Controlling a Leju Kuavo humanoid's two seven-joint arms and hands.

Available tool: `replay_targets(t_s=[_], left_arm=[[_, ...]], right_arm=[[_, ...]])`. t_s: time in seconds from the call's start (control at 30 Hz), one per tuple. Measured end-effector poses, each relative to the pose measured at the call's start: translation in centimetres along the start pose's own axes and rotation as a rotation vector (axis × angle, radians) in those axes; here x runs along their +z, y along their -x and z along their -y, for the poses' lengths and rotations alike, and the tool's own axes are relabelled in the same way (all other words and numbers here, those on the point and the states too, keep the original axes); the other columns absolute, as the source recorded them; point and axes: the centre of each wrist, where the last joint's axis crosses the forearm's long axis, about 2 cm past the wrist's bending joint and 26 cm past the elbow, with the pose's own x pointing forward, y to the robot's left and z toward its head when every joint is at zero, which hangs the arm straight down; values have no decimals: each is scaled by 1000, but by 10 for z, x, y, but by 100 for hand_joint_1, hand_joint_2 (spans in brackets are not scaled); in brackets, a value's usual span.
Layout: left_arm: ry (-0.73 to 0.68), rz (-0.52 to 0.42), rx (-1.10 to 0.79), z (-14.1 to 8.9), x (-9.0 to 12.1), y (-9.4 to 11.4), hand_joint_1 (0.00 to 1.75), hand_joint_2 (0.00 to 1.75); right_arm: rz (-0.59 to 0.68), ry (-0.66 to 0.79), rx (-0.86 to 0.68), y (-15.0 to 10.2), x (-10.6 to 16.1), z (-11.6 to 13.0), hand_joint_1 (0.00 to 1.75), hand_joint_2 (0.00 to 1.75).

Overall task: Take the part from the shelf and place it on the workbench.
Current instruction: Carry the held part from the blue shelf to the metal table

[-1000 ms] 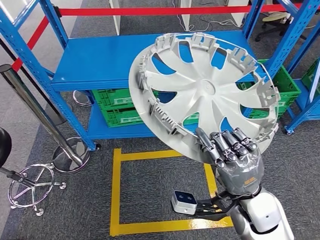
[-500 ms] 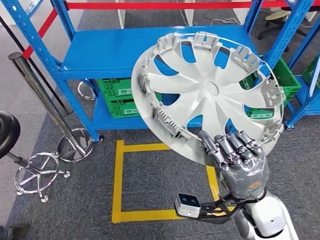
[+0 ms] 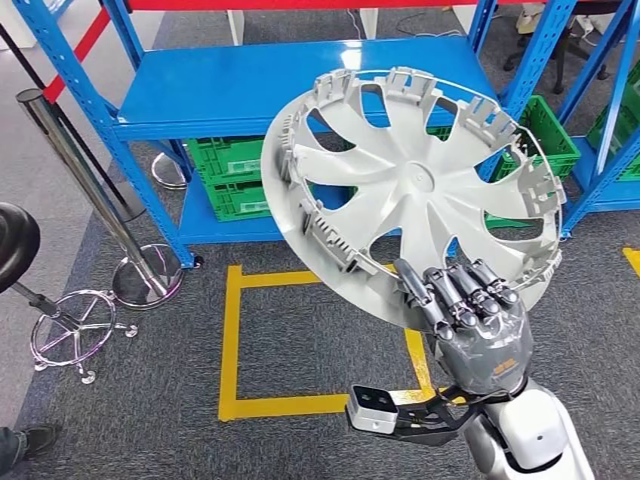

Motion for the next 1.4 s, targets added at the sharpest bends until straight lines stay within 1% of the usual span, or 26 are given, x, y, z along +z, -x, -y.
replay_targets(t_s=[0.5, 0.73, 1.07, 1.4], left_arm=[[10, 7, -5, 2, -1, -3, 0, 0], [18, -10, -26, 3, 1, 2, 0, 0], [24, -8, -40, 1, -1, -3, 0, 0], [32, -9, -39, 3, -1, -3, 0, 0]], right_arm=[[8, 1, 6, 2, 0, 1, 175, 175], [9, 4, 9, 3, 0, 2, 175, 175], [6, 10, 11, 3, -1, 3, 175, 175], [0, 10, 12, 3, -1, 4, 175, 175]])
